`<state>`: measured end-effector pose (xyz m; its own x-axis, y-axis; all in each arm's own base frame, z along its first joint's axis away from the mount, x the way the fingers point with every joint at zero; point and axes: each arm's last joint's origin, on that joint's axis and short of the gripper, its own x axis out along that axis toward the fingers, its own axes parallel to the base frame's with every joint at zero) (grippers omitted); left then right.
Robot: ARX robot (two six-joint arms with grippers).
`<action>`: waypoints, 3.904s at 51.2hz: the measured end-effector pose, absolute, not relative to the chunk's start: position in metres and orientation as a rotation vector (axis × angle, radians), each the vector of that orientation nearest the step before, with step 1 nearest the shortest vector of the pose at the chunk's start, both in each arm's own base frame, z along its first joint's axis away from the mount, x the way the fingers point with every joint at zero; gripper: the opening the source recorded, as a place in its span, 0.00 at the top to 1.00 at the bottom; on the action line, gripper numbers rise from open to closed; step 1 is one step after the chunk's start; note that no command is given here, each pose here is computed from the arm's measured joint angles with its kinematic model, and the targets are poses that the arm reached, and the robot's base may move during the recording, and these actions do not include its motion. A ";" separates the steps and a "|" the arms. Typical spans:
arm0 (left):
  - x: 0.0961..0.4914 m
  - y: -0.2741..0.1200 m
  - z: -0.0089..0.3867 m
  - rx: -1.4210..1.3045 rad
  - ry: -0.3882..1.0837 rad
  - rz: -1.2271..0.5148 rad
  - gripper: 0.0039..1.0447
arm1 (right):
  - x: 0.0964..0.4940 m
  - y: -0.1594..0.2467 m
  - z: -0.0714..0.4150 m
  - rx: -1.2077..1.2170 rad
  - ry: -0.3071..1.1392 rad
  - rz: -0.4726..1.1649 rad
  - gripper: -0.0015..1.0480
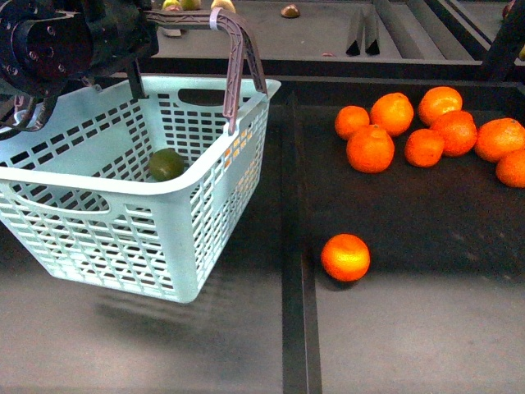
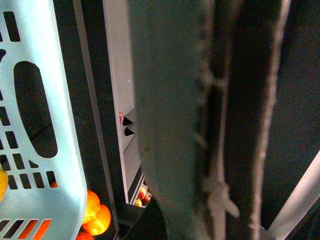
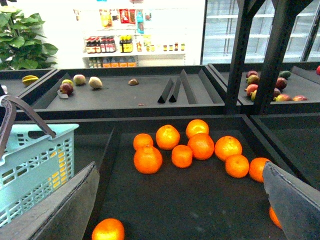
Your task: Pick mango and avocado into basket
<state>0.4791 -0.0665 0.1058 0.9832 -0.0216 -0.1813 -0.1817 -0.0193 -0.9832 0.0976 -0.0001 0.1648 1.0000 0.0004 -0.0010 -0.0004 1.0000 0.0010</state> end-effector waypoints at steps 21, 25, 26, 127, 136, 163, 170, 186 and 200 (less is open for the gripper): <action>0.443 -0.059 0.078 -1.489 0.391 0.476 0.10 | 0.098 0.000 0.165 0.001 0.001 0.000 0.07; 0.430 -0.054 0.076 -1.425 0.453 0.529 0.07 | 0.098 0.000 0.165 0.001 0.001 0.000 0.07; 0.426 -0.052 0.076 -1.412 0.469 0.548 0.07 | 0.098 0.000 0.165 0.001 0.001 0.000 0.07; 0.463 -0.058 0.154 -1.609 0.219 0.191 0.06 | 0.098 0.000 0.165 0.001 0.001 0.000 0.07; 0.437 -0.054 0.111 -1.574 0.320 0.297 0.07 | 0.098 0.000 0.165 0.001 0.001 0.000 0.07; 0.401 -0.034 0.123 -1.540 0.328 0.351 0.07 | 0.098 0.000 0.165 0.001 0.001 0.001 0.07; 0.390 -0.026 0.137 -1.540 0.319 0.367 0.07 | 0.098 0.000 0.165 0.001 0.001 0.000 0.07; 0.332 0.024 0.232 -1.537 0.169 0.325 0.07 | 0.098 0.000 0.165 0.001 0.001 0.000 0.07; 0.263 0.084 0.302 -1.424 0.040 0.263 0.07 | 0.098 0.000 0.165 0.001 0.001 0.000 0.07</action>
